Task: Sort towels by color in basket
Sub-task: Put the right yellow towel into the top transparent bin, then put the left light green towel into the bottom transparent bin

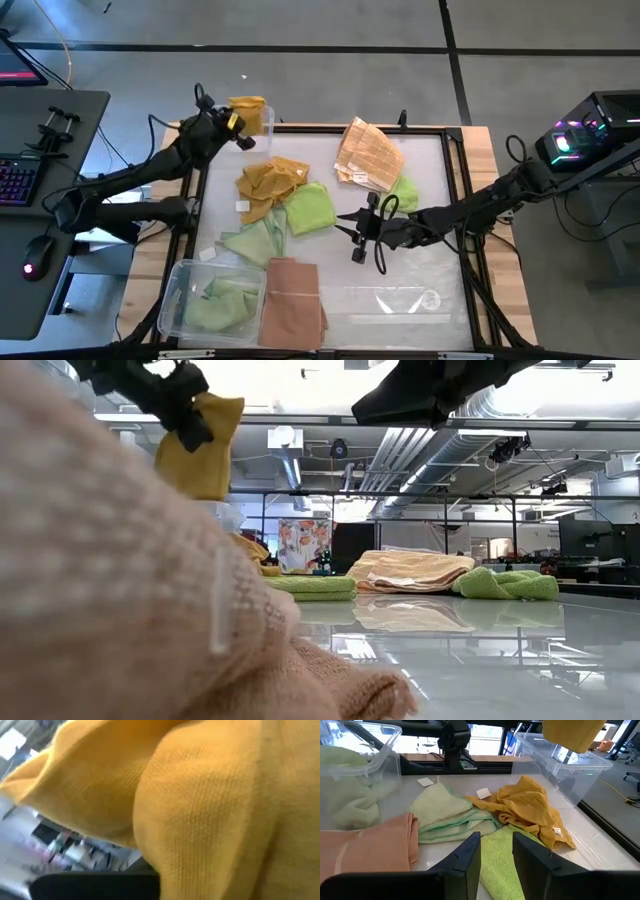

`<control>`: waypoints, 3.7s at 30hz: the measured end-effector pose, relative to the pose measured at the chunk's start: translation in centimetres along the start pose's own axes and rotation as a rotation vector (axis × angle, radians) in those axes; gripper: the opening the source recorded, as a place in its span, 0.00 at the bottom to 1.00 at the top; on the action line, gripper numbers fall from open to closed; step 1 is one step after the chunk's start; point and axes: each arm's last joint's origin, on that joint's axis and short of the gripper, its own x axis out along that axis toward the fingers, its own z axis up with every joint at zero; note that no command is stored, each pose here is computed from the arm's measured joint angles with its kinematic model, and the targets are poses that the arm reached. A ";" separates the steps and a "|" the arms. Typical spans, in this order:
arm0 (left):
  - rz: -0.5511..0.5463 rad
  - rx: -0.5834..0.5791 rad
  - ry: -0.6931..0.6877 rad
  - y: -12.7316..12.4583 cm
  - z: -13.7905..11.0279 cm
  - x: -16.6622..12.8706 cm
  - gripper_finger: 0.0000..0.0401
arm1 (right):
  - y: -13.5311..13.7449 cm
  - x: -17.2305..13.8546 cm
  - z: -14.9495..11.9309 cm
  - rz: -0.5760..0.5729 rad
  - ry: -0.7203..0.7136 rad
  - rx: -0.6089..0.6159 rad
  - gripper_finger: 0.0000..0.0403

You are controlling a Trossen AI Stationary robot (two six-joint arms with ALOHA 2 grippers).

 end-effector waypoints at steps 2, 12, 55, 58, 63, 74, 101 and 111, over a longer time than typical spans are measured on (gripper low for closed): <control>-0.002 -0.006 0.025 0.2 -0.5 0.5 0.12 | 0.0 0.0 0.0 0.002 0.001 -0.001 0.27; -0.047 -0.108 0.084 0.2 -1.6 1.0 0.40 | 0.0 0.0 0.0 0.003 0.001 -0.001 0.27; -0.551 -0.453 0.055 -0.1 2.1 -2.8 0.61 | -0.5 3.1 -2.4 0.014 0.088 0.012 0.28; -0.606 -0.450 0.007 -0.6 2.8 -4.0 0.61 | -1.6 5.3 -3.4 0.059 0.098 0.043 0.31; -0.722 -0.407 -0.070 -1.8 3.9 -6.1 0.61 | -4.0 9.5 -5.7 0.147 0.133 0.065 0.44; -0.792 -0.339 -0.121 -5.0 4.7 -10.8 0.61 | -5.9 16.5 -8.9 0.165 0.403 0.017 0.49; -0.862 -0.129 -0.574 -17.3 2.5 -13.8 0.61 | -3.2 8.1 -7.3 0.125 -0.125 0.056 0.03; -0.819 -0.096 -0.509 -20.2 2.9 -11.9 0.61 | -0.8 9.8 -3.6 0.213 -0.080 -0.082 0.03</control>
